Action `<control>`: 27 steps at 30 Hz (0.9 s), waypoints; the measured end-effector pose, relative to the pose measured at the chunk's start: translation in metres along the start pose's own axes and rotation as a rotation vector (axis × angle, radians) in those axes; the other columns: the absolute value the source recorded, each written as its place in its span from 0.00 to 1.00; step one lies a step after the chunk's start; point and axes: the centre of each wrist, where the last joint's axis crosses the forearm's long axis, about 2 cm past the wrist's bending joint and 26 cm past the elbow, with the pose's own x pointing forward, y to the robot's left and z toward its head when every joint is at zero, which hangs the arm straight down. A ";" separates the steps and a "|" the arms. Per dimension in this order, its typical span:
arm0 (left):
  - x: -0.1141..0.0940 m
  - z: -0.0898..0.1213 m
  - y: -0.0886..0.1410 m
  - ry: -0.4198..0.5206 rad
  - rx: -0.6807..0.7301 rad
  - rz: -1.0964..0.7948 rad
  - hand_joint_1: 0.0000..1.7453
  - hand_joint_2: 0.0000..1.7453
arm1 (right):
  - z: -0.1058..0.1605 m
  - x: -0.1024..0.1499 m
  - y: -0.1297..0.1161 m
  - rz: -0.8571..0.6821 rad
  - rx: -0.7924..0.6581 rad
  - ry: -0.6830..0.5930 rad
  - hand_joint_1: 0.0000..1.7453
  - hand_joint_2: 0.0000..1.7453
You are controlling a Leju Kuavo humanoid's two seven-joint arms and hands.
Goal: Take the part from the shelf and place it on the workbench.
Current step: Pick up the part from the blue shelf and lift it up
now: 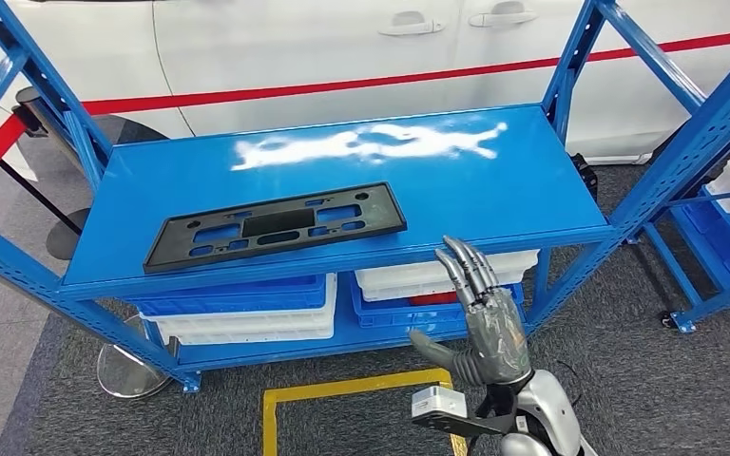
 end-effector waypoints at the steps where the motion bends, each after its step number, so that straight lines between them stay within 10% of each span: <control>1: 0.000 0.000 0.000 0.000 -0.001 -0.001 0.00 0.00 | -0.001 0.003 0.005 0.011 0.010 -0.003 0.00 1.00; 27: 0.008 -0.005 0.000 -0.021 -0.118 0.020 0.00 0.00 | -0.053 0.041 0.113 0.352 0.140 -0.078 0.00 1.00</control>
